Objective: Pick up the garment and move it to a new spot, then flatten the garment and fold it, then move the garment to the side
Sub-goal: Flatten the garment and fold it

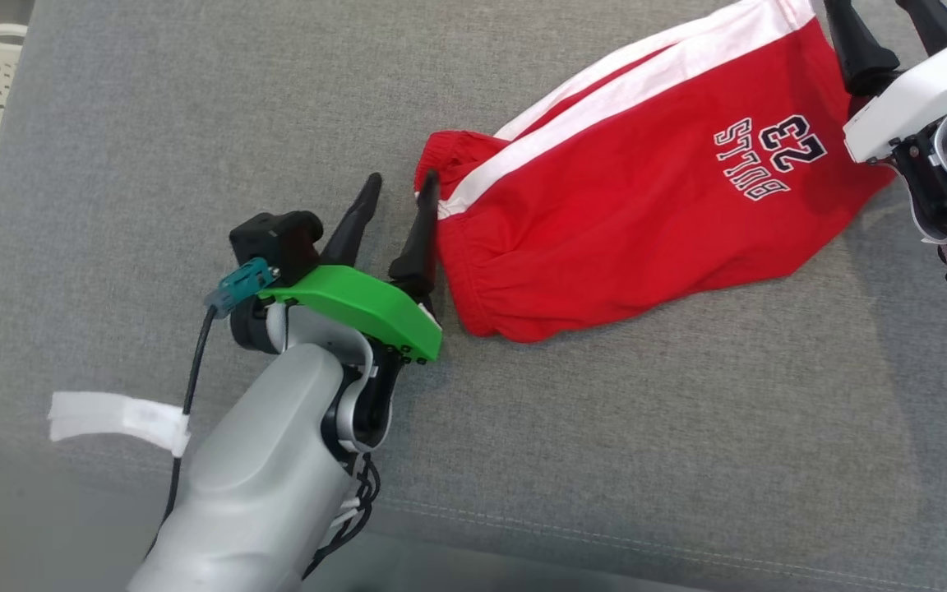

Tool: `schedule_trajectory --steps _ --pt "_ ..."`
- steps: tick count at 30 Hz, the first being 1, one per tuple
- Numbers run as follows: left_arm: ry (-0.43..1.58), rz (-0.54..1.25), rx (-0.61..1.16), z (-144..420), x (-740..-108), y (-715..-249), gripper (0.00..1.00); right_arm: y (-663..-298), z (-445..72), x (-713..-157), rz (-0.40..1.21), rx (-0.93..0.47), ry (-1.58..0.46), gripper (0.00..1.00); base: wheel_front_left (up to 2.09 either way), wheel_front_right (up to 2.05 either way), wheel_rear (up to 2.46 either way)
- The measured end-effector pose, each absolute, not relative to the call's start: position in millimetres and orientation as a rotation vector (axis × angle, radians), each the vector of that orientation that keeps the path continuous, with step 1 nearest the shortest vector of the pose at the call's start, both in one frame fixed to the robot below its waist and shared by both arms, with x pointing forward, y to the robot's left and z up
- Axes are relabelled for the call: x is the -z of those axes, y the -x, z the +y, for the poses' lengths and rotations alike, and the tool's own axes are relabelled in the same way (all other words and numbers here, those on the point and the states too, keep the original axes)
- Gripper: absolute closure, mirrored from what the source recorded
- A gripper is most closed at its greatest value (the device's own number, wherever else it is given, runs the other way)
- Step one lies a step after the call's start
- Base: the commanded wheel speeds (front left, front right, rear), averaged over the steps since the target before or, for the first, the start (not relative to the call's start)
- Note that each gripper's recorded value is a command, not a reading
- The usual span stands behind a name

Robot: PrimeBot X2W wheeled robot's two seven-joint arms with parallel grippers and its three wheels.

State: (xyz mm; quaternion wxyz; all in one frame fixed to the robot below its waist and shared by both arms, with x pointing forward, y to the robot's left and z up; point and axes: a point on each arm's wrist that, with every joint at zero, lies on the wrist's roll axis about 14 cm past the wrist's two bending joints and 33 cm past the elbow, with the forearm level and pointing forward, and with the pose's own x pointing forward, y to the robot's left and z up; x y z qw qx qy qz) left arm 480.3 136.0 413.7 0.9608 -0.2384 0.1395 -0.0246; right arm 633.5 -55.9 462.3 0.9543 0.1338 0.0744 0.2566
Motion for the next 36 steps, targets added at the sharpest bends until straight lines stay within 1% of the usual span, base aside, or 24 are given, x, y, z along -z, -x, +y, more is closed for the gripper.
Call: schedule_trajectory --steps 3,11,17,24,30,36 --pt "0.442 0.218 0.023 147 -430 -482 0.00 -627 -68 -485 0.076 -0.498 -0.291 0.00 0.00 0.00 0.00" --pt "0.366 0.087 0.027 155 -466 -469 0.00 -573 -95 -499 -0.021 -0.451 -0.228 0.00 0.00 0.00 0.00" --pt "0.296 0.023 0.042 155 -484 -459 0.00 -528 -111 -498 -0.046 -0.401 -0.176 0.00 0.00 0.00 0.00" --pt "0.201 0.035 0.031 157 -478 -436 0.00 -487 -124 -491 -0.024 -0.351 -0.151 0.00 0.00 0.00 0.00" --pt "0.174 0.054 0.023 156 -473 -418 0.00 -472 -133 -496 -0.029 -0.320 -0.145 0.00 0.00 0.00 0.00" --pt "0.182 0.045 0.020 156 -477 -413 0.00 -474 -133 -499 -0.035 -0.323 -0.134 0.00 0.00 0.00 0.00"
